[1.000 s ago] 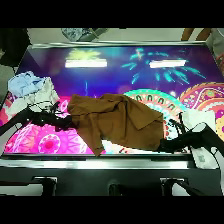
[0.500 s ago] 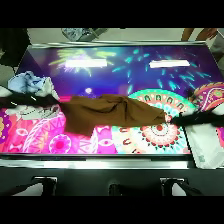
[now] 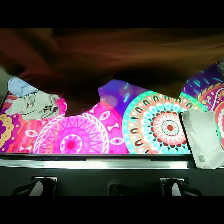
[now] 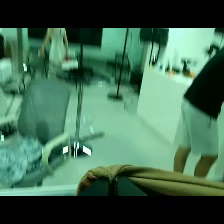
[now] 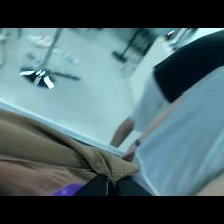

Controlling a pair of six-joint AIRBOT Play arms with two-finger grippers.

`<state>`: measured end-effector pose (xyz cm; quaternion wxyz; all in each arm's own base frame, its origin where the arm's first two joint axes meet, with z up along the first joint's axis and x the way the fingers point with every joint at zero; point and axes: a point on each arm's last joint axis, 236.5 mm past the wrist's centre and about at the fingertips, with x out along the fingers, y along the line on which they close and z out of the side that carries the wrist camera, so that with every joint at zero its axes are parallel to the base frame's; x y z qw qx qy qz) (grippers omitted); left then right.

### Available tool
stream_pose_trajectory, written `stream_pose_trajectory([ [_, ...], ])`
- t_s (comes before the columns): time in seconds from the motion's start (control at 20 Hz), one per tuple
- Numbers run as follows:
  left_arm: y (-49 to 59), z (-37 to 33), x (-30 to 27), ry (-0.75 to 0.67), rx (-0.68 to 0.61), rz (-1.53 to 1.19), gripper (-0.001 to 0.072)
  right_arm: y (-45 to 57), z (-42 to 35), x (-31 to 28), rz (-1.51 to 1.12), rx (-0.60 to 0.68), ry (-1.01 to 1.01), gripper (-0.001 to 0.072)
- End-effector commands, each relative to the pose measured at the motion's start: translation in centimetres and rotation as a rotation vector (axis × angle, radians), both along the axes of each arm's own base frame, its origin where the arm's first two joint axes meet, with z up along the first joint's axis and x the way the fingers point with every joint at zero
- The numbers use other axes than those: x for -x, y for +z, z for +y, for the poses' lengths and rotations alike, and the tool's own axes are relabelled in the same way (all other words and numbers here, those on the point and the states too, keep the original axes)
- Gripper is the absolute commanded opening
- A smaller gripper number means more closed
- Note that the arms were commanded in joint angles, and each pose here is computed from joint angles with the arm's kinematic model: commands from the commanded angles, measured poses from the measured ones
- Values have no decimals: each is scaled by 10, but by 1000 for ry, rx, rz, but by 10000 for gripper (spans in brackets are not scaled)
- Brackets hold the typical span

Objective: Fold the shirts.

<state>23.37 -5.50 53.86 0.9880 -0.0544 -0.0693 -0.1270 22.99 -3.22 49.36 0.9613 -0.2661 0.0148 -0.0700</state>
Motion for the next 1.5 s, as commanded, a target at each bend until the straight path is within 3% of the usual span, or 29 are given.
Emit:
stream_pose_trajectory([
  [0.0,31,-11,54,29,8,-127,30,22,3,49,-79,25,-57,44],
  [0.2,31,-9,54,34,27,-121,30,11,3,51,-40,-15,-57,44],
  [0.35,17,16,32,120,26,-55,29,-17,-3,29,84,-57,-53,44],
  [0.6,-165,39,-74,12,-5,680,28,-197,-21,-51,833,-242,3,43],
  [0.8,-351,29,-159,-136,51,1100,29,-360,-18,-139,1182,-320,65,43],
  [0.95,-473,23,-216,-115,93,1194,29,-448,0,-221,1153,-319,82,43],
  [1.15,-538,19,-290,-61,216,1153,30,-490,7,-309,939,-468,31,43],
  [1.3,-538,23,-328,-42,218,1086,29,-474,-6,-341,774,-450,17,43],
  [1.45,-519,30,-340,-44,200,1035,30,-469,-7,-339,791,-423,21,44],
])
